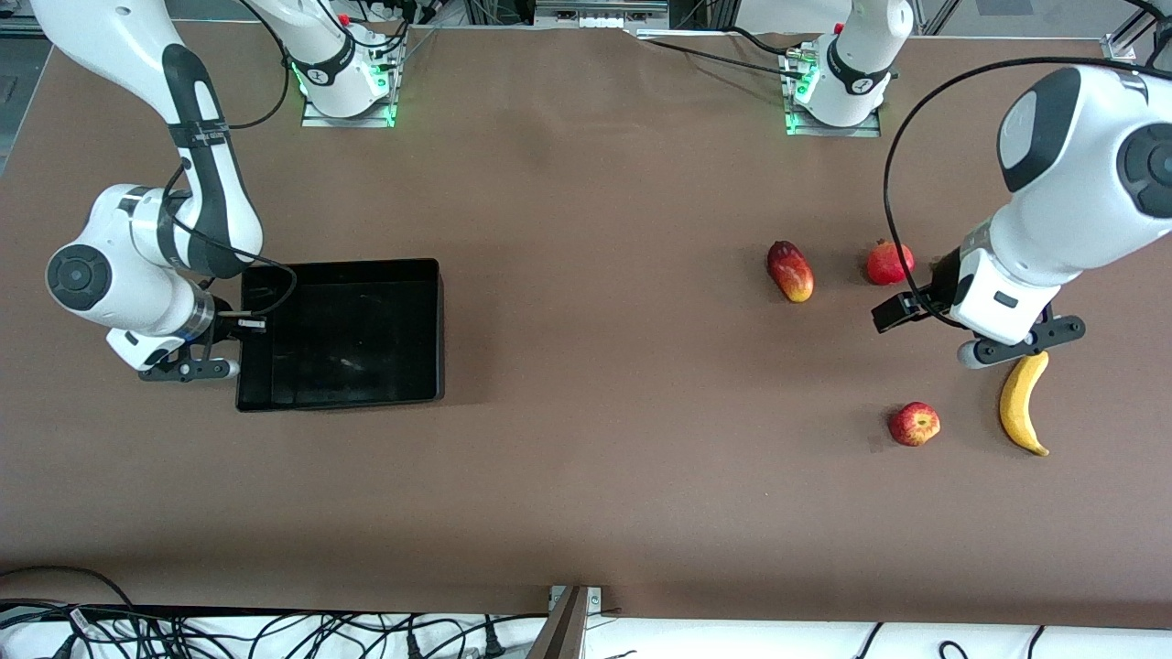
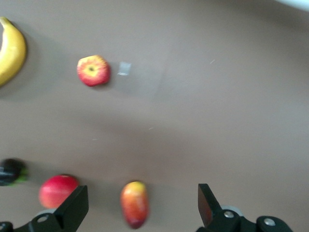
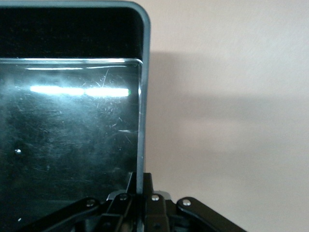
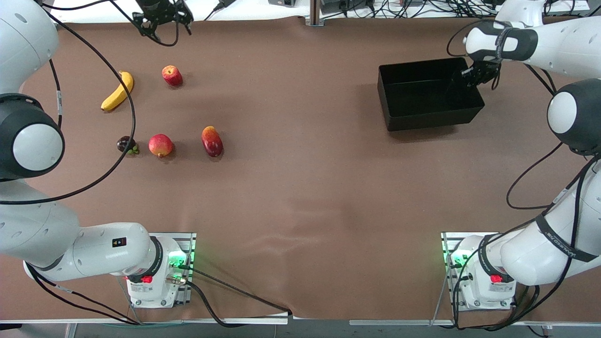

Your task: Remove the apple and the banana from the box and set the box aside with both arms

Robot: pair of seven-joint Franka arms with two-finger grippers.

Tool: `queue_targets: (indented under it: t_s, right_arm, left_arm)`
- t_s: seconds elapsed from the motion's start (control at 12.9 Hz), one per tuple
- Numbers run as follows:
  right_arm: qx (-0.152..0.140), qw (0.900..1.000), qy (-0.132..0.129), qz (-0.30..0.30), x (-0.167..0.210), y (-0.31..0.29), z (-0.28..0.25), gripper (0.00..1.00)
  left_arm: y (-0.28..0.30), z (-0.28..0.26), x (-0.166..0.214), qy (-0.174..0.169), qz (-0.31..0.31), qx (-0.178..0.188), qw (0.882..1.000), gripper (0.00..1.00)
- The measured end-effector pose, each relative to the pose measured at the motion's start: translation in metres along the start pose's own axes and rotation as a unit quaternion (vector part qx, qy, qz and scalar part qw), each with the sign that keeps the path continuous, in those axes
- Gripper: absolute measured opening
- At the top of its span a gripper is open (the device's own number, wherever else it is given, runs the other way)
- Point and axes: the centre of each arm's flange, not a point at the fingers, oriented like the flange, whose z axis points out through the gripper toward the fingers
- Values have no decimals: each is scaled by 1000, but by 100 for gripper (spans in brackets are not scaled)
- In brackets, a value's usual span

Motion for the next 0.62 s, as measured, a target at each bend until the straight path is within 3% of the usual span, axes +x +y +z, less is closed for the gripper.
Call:
queue_targets:
  t_s: [0.08, 0.16, 0.31, 0.47, 0.62]
  right_arm:
    - [4, 1000, 1, 5, -4, 1, 5, 5]
    - [5, 1000, -4, 7, -9, 2, 8, 11]
    - [7, 1000, 2, 7, -9, 2, 2, 33]
    - [14, 1000, 27, 4, -7, -1, -29, 53]
    - [29, 999, 42, -5, -5, -7, -83, 76]
  left_arm:
    - [7, -11, -1, 22, -10, -20, 1000, 100]
    - [13, -20, -4, 39, -13, -33, 999, 100]
    - [27, -35, -20, 57, -6, -40, 998, 100]
    - [30, -55, -33, 71, -3, -43, 997, 100]
    - [21, -69, -45, 58, -2, -24, 998, 100]
